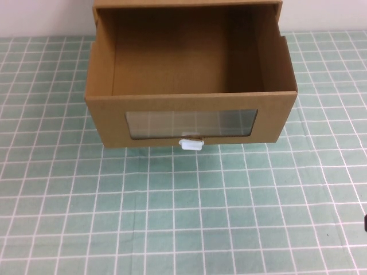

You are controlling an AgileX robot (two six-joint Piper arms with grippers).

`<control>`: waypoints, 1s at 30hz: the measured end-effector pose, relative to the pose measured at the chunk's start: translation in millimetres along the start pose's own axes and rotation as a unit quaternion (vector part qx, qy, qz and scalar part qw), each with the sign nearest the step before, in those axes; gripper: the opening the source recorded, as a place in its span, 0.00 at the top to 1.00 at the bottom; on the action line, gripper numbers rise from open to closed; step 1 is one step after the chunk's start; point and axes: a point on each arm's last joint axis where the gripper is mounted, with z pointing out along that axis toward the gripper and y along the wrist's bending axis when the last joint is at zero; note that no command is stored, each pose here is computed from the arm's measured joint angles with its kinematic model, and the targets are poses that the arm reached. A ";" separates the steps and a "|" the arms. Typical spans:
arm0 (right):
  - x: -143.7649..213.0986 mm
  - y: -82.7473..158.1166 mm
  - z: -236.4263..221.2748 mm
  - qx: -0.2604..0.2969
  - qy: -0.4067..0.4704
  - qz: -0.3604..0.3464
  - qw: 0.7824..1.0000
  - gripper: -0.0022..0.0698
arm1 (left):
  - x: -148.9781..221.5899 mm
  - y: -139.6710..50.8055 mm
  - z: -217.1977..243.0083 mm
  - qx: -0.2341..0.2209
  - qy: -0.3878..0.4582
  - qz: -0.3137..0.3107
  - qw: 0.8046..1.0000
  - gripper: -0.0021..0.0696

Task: Open the shoe box
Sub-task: 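Pull the top drawer of the cardboard box fully open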

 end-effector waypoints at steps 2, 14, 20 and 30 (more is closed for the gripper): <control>1.1 0.8 0.0 -0.004 0.006 0.000 1.000 0.99 | 23.2 -2.2 3.9 -0.007 0.004 0.015 1.000 0.98; 5.5 3.7 -0.5 -0.020 0.030 -0.002 0.999 0.99 | 101.2 -15.3 -4.3 0.019 0.128 0.039 0.991 0.98; 7.6 5.4 -0.8 -0.029 0.041 0.000 0.999 0.99 | 101.8 -14.2 -4.5 0.015 0.131 0.057 0.990 0.98; 8.5 6.9 -0.9 -0.037 0.046 0.005 0.998 0.99 | 102.0 -14.1 -4.6 0.015 0.132 0.058 0.989 0.98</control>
